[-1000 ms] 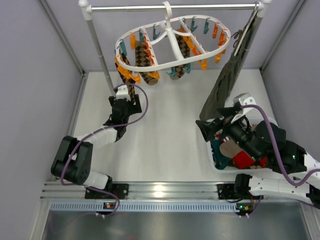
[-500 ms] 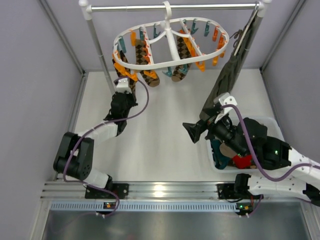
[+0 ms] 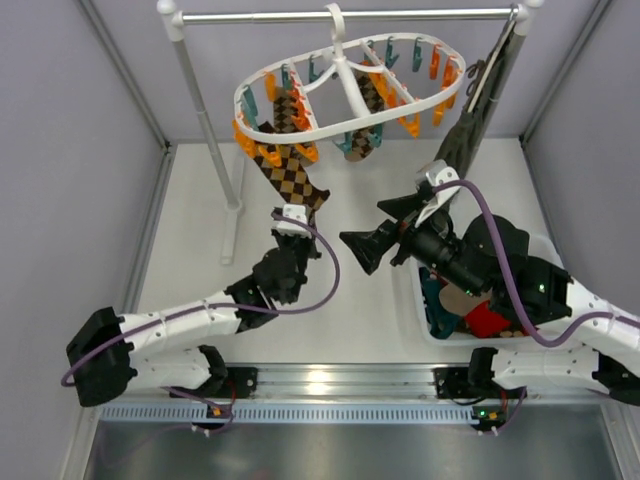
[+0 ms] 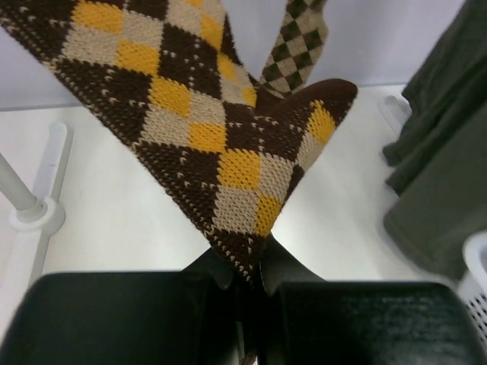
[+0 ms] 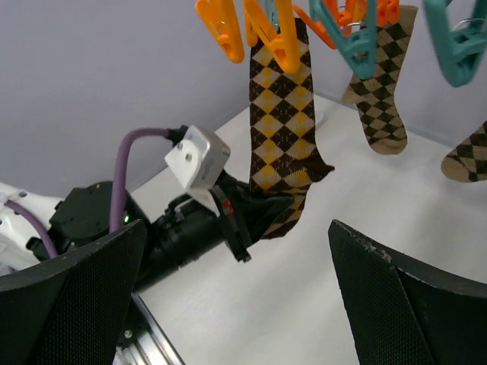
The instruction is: Remove the socks clipped to the hanger
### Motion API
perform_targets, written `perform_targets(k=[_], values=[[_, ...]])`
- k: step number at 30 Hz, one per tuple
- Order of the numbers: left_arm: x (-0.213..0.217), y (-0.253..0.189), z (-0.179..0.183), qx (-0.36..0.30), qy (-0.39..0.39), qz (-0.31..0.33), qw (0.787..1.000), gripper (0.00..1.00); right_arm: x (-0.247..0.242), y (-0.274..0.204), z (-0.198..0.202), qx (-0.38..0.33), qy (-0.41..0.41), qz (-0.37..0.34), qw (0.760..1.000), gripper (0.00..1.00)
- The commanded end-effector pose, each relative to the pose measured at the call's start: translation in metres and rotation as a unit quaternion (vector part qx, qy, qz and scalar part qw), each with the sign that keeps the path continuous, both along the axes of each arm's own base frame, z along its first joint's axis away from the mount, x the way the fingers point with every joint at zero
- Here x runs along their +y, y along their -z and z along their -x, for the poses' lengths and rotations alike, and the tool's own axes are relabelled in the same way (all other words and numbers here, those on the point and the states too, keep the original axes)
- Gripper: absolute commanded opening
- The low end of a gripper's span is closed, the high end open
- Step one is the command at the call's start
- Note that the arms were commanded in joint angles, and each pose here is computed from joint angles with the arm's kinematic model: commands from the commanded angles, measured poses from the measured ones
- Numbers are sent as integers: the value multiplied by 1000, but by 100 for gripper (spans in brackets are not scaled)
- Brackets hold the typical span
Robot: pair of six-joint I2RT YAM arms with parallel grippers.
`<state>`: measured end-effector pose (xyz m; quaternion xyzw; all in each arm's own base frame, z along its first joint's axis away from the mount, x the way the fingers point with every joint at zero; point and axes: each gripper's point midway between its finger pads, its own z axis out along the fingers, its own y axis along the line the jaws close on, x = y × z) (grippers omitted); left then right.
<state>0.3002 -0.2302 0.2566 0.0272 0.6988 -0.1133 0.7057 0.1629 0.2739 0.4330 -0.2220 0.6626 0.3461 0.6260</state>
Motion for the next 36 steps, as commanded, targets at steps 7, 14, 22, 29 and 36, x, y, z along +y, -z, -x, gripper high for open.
perform_targets(k=[7,14,22,29,36], values=[[-36,-2,64,-8,-30,-98,995,0,-4,-49,7,3,-11,-28,1000,97],[-79,11,81,-8,-24,-154,988,0,5,-42,2,24,-2,4,1000,88],[-96,27,88,-5,-11,-169,986,0,4,-38,-14,38,65,51,996,70],[-115,38,91,-5,26,-177,984,0,19,-35,-13,14,135,113,984,67],[-130,44,98,-9,24,-206,978,0,18,-38,-28,-6,227,144,963,59]])
